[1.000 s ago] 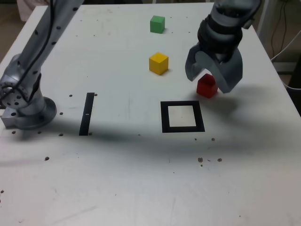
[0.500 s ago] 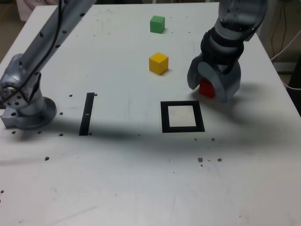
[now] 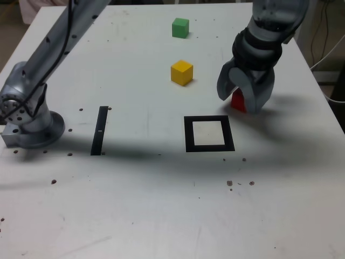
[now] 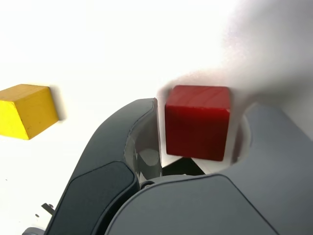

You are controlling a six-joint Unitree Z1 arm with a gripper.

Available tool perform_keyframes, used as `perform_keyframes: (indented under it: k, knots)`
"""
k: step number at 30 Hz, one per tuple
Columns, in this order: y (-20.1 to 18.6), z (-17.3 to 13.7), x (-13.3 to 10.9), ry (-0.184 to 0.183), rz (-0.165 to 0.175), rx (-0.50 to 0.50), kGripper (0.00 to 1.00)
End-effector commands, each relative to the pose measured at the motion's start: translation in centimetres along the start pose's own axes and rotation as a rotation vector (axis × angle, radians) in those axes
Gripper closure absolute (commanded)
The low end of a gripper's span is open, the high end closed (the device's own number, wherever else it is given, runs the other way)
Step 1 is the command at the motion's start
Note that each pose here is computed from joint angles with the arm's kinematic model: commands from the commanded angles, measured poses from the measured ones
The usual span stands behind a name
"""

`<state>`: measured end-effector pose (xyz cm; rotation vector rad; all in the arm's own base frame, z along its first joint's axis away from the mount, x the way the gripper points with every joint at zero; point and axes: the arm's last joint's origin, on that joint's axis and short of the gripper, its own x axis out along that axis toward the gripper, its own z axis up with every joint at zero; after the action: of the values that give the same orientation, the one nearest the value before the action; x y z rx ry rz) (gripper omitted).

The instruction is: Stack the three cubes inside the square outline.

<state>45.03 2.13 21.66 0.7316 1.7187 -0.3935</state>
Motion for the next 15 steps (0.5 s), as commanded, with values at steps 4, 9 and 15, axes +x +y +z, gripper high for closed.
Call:
perform_keyframes:
  k: [4, 9, 15]
  knots:
    - [0.23, 0.29, 0.55, -0.002, -0.014, 0.000, 0.62]
    - [0.34, 0.43, 0.58, -0.029, -0.033, -0.005, 0.73]
    - [0.24, 0.18, 0.02, -0.053, -0.037, -0.008, 0.86]
